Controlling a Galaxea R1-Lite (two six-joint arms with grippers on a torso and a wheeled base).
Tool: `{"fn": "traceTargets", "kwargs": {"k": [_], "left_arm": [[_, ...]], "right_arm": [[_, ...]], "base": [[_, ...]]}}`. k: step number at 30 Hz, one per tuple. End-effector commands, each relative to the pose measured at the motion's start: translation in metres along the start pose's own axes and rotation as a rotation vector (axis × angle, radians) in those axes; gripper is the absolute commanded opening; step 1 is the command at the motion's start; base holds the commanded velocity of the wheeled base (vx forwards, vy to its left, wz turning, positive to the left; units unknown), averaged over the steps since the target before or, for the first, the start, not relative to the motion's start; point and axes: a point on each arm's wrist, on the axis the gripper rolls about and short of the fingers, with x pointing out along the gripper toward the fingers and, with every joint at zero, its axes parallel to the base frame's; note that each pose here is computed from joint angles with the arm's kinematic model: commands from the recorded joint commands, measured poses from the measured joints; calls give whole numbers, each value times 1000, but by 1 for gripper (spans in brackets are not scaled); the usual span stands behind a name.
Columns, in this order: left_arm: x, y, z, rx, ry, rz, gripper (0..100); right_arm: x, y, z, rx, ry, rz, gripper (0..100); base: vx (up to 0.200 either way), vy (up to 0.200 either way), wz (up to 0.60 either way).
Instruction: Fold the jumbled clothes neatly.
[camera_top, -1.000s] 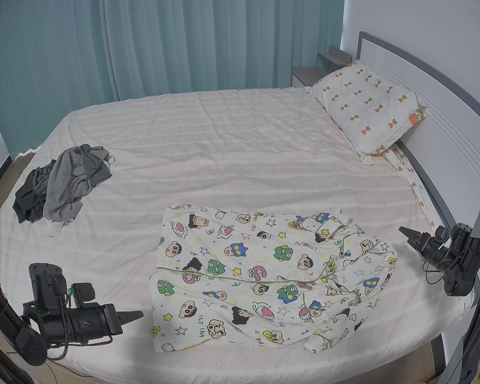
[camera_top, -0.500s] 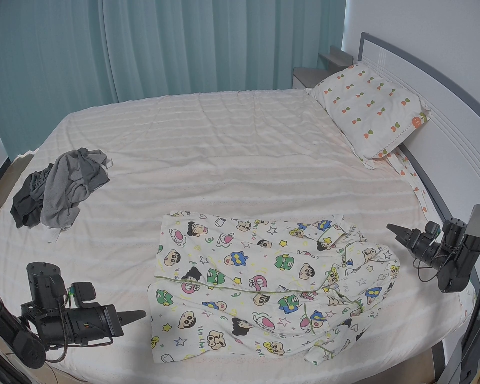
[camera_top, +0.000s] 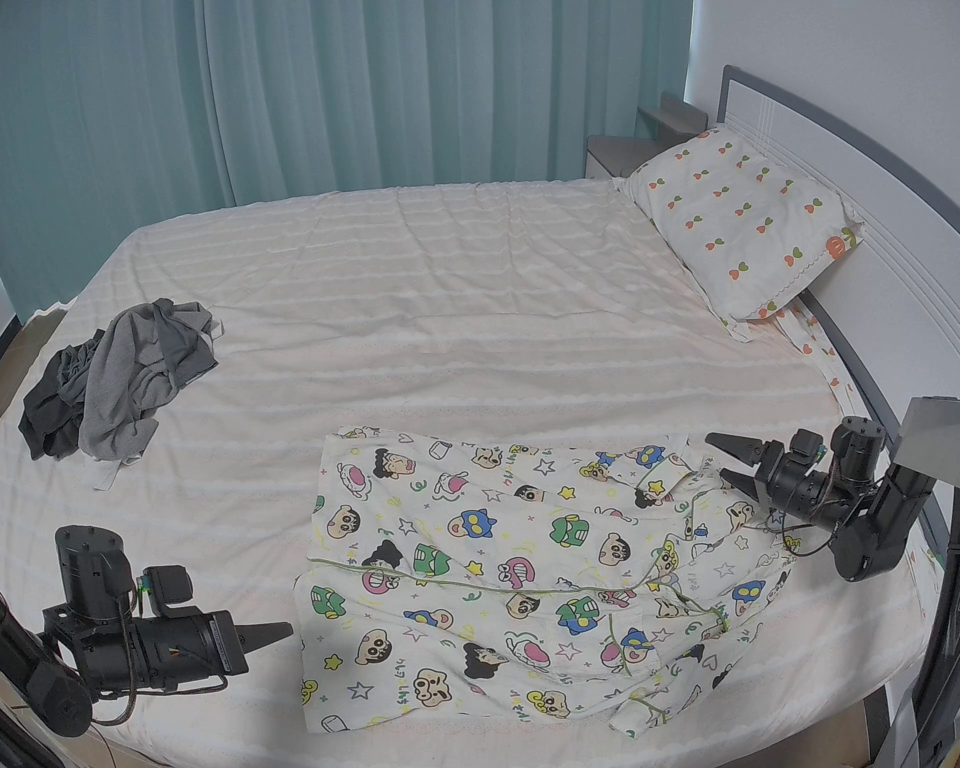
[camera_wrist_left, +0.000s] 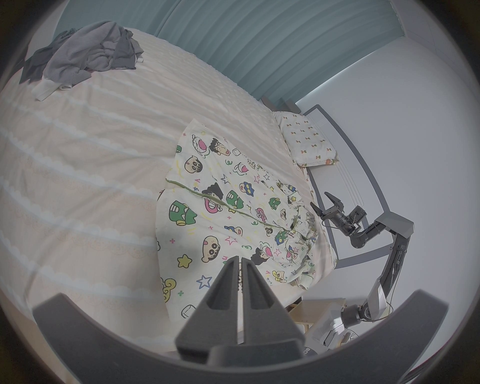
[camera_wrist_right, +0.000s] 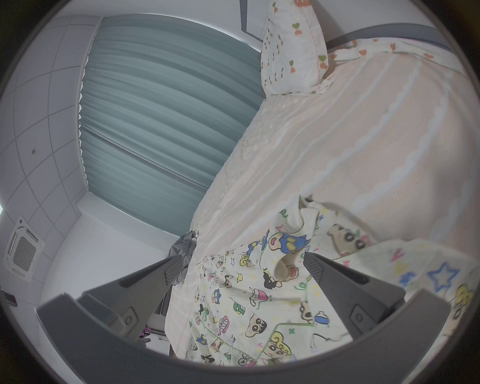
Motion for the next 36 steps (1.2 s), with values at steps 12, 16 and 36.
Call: {"fn": "traceTargets", "kwargs": {"k": [12,16,36], "left_arm": [[2,4,-5,-18,31,17,0],[2,4,-5,-20,34,20,0],[3,5,-5,-22,35,25,0]], "right_arm": [[62,7,-20,22,50,-82,100],[69,6,-20,23,51,-95,100],[84,18,-2,-45,-65,-75,0]], "base": [[0,0,0],[0,0,0],[0,0,0]]}}
